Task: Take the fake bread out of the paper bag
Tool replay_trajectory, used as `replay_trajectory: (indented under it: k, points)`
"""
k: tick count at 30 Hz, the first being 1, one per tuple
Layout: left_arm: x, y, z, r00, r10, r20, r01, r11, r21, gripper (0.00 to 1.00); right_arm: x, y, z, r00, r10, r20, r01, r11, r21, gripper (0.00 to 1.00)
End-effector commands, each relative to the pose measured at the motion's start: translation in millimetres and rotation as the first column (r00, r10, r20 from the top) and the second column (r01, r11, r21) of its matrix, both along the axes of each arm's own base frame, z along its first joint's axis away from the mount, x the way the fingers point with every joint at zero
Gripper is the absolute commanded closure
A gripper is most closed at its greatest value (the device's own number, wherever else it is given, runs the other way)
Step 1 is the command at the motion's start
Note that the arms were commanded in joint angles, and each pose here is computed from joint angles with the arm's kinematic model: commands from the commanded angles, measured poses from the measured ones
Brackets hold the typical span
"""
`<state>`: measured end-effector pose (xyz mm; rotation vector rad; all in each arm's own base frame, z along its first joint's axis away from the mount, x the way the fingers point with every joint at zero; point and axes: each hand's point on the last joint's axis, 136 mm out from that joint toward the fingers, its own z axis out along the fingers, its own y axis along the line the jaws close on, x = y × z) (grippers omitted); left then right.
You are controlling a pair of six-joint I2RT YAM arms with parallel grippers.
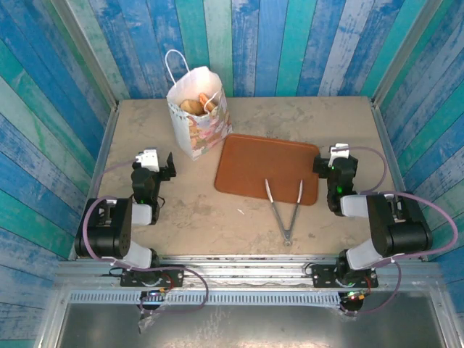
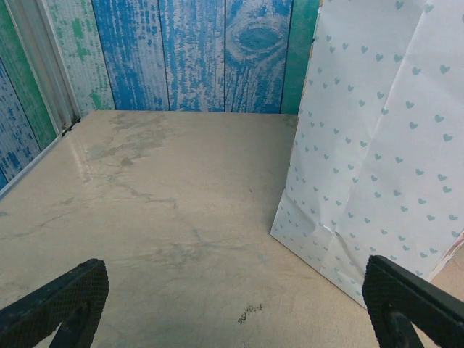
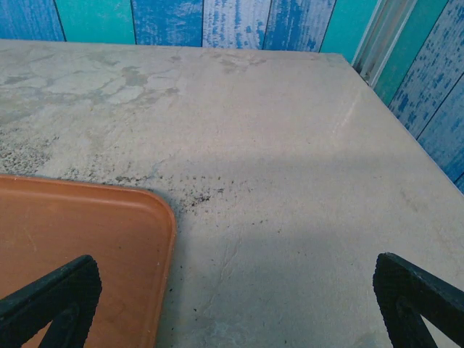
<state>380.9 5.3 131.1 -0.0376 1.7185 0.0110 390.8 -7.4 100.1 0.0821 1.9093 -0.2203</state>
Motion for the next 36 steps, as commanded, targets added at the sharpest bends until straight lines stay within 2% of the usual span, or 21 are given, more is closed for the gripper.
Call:
replay_trajectory:
  k: [1, 26, 36]
  points:
    - [2, -2, -3, 1.000, -0.009, -0.009, 0.009, 1.000, 0.005, 0.06, 2, 1, 2, 1.000, 0.004, 0.005, -0.004, 1.000, -0.001, 0.00]
    - [4, 0, -3, 1.000, 0.001, -0.018, -0.001, 1.000, -0.003, 0.06, 1, 1, 2, 1.000, 0.003, 0.008, -0.003, 1.000, 0.001, 0.00]
    - [-9, 8, 28, 0.998, 0.049, 0.033, -0.049, 0.999, -0.019, 0.06, -2, 0, 11, 1.000, 0.003, 0.025, -0.003, 1.000, 0.003, 0.00]
